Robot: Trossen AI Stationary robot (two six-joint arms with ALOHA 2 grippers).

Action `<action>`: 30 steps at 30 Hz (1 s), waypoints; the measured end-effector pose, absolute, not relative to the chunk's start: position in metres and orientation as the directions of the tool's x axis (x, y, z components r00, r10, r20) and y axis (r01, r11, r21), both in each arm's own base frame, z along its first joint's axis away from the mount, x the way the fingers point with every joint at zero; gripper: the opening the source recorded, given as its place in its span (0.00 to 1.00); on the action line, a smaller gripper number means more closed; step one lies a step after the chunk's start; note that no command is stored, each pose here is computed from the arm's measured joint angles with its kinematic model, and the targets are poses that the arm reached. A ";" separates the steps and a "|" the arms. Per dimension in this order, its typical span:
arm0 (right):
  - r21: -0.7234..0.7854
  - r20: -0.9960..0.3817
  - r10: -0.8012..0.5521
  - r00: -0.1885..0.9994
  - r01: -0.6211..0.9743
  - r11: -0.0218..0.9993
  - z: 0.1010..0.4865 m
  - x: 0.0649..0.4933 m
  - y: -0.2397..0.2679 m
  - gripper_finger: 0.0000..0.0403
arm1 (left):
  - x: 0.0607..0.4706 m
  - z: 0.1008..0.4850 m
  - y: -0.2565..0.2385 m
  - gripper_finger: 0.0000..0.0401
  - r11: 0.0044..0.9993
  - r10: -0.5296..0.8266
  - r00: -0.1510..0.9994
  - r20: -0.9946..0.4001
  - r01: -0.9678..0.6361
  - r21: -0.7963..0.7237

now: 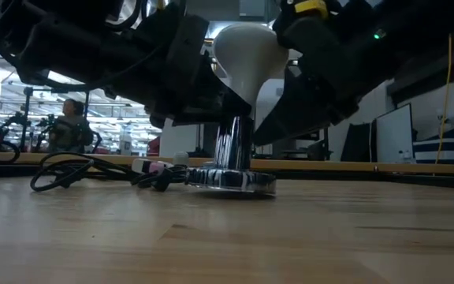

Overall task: Screw lightbulb
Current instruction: Remove the white lightbulb from the silver lamp

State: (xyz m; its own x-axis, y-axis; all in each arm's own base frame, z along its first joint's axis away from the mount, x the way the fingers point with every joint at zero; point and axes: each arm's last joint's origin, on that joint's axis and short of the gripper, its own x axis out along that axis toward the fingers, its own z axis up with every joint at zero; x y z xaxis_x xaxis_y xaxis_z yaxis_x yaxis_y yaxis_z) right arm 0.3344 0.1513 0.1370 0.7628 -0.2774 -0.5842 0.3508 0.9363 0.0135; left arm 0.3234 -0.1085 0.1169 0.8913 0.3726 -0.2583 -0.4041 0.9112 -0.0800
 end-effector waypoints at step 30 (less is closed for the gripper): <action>-0.053 -0.630 -0.309 0.713 0.357 0.933 0.132 0.329 0.148 0.02 | 0.324 0.119 -0.108 0.36 0.898 0.376 0.896 -0.237 -0.415 -0.145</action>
